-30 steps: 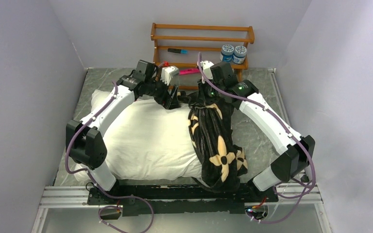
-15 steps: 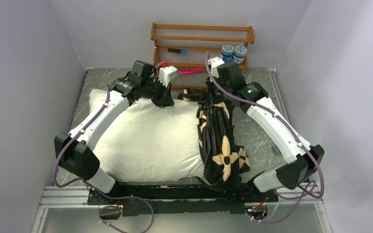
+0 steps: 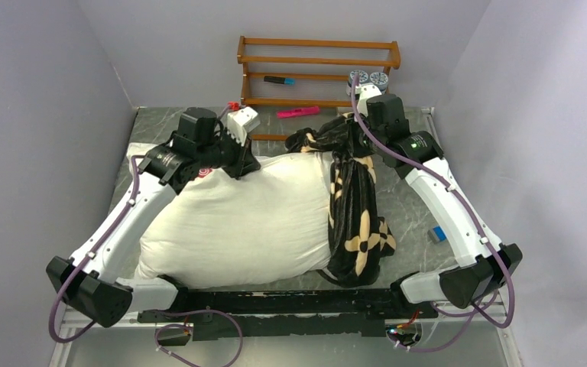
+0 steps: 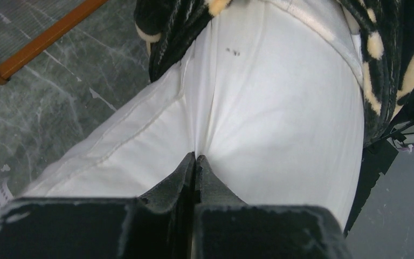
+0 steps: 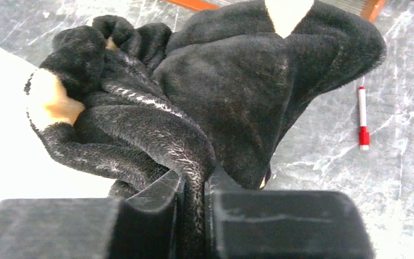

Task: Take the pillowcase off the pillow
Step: Remove the pillow from the pillowcase.

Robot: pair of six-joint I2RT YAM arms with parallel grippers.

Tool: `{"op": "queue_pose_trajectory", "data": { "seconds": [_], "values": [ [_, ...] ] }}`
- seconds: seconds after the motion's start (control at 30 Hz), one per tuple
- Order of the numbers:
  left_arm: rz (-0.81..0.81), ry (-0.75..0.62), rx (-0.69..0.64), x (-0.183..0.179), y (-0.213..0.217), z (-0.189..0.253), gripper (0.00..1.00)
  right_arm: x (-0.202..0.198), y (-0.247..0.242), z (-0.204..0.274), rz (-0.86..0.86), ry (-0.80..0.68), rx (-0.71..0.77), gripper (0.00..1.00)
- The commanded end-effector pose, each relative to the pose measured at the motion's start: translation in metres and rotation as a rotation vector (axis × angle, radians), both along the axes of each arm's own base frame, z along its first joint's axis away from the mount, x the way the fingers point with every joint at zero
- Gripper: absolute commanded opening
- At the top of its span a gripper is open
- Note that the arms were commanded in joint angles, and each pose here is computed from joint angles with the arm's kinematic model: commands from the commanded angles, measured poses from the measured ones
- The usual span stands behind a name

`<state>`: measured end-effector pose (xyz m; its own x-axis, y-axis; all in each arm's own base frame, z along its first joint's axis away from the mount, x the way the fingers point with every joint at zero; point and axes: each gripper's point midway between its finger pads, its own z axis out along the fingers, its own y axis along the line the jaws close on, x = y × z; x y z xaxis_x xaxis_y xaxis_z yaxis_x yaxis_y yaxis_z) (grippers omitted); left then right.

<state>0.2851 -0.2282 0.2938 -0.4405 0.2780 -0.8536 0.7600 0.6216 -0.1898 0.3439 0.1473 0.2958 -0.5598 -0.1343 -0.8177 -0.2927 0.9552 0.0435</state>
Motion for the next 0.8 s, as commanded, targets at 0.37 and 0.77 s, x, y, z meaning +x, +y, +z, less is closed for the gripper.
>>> {"op": "queue_pose_trajectory", "data": {
  "seconds": [0.37, 0.77],
  "values": [
    [0.002, 0.072, -0.014, -0.038, 0.009, -0.005, 0.05, -0.015, 0.068, 0.093, 0.313, -0.258, -0.021, 0.68],
    [-0.024, 0.076, -0.03, -0.052, 0.005, -0.003, 0.05, -0.011, 0.139, 0.05, 0.445, -0.106, -0.18, 0.85]
  ]
}}
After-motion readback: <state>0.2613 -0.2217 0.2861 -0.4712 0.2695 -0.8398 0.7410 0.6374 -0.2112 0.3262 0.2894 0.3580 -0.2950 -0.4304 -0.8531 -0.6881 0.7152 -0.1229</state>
